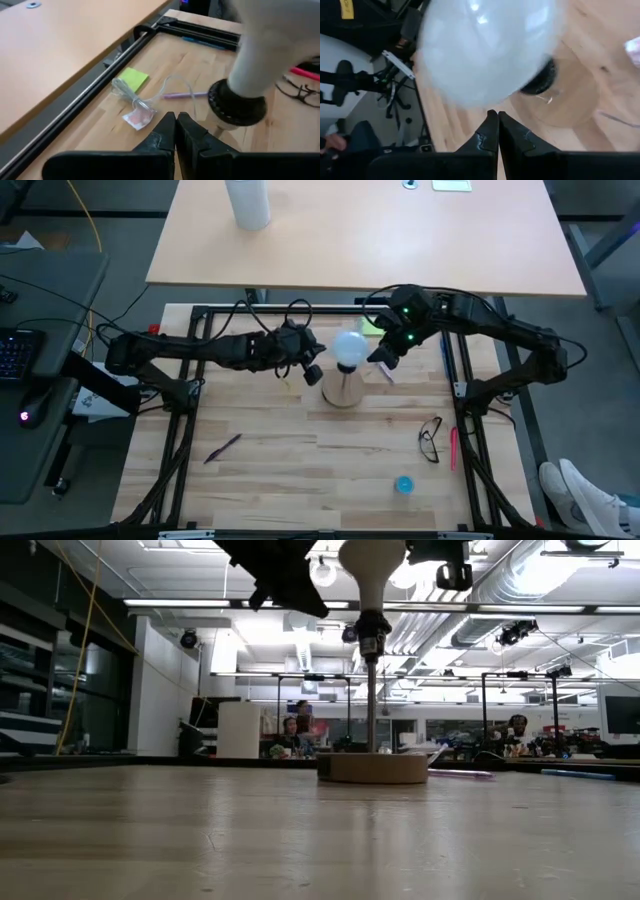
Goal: Screw lightbulb
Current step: Insert the light bulb into the lamp
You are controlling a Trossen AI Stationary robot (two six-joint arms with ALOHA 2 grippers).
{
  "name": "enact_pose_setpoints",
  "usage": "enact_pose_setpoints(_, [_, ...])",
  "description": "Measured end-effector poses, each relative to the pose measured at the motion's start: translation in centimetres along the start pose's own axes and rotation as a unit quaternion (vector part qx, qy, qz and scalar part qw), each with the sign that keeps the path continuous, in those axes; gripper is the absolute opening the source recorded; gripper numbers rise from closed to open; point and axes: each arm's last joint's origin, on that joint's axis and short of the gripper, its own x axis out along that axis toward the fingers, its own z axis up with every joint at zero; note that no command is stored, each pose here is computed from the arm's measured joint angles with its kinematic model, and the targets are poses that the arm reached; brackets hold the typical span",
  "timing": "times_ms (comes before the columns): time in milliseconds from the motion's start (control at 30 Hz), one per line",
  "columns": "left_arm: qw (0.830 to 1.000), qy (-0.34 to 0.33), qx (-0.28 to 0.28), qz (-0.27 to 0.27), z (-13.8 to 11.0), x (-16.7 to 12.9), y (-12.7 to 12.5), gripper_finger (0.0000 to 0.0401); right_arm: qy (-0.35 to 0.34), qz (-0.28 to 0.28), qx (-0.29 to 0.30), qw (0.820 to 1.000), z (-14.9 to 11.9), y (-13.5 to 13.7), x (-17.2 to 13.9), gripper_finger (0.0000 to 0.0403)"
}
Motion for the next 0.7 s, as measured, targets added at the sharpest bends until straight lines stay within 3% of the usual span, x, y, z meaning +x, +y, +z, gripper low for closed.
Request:
enact_pose_setpoints(167, [0.999, 0.014, 0.035, -0.005, 0.1, -1.5, 0.6, 0.0000, 0.001, -0.041, 0.002, 0.999, -0.9, -0.5, -1.4, 0.0000])
enact_pose_setpoints(333, [0.999, 0.005, 0.037, -0.017, 1.0, -4.8, 1.6, 0.0000, -0.054, -0.087, 0.010, 0.995, -0.8, -1.4, -3.5, 0.0000])
enact_pose_setpoints(433, [0.997, -0.033, 0.013, -0.075, 1.6, -7.0, 1.3, 0.0000, -0.102, -0.087, 0.016, 0.991, 0.4, -2.2, -4.0, 0.0000])
enact_pose_setpoints(567, [0.974, -0.098, -0.008, -0.206, 2.1, -8.7, -1.1, 0.0000, -0.164, -0.054, 0.011, 0.985, 3.2, -3.4, -3.5, 0.0000])
enact_pose_setpoints(700, [0.962, -0.111, 0.001, -0.250, 1.5, -7.9, -4.5, 0.0000, -0.189, -0.026, 0.023, 0.981, 5.8, -4.8, -1.5, 0.0000])
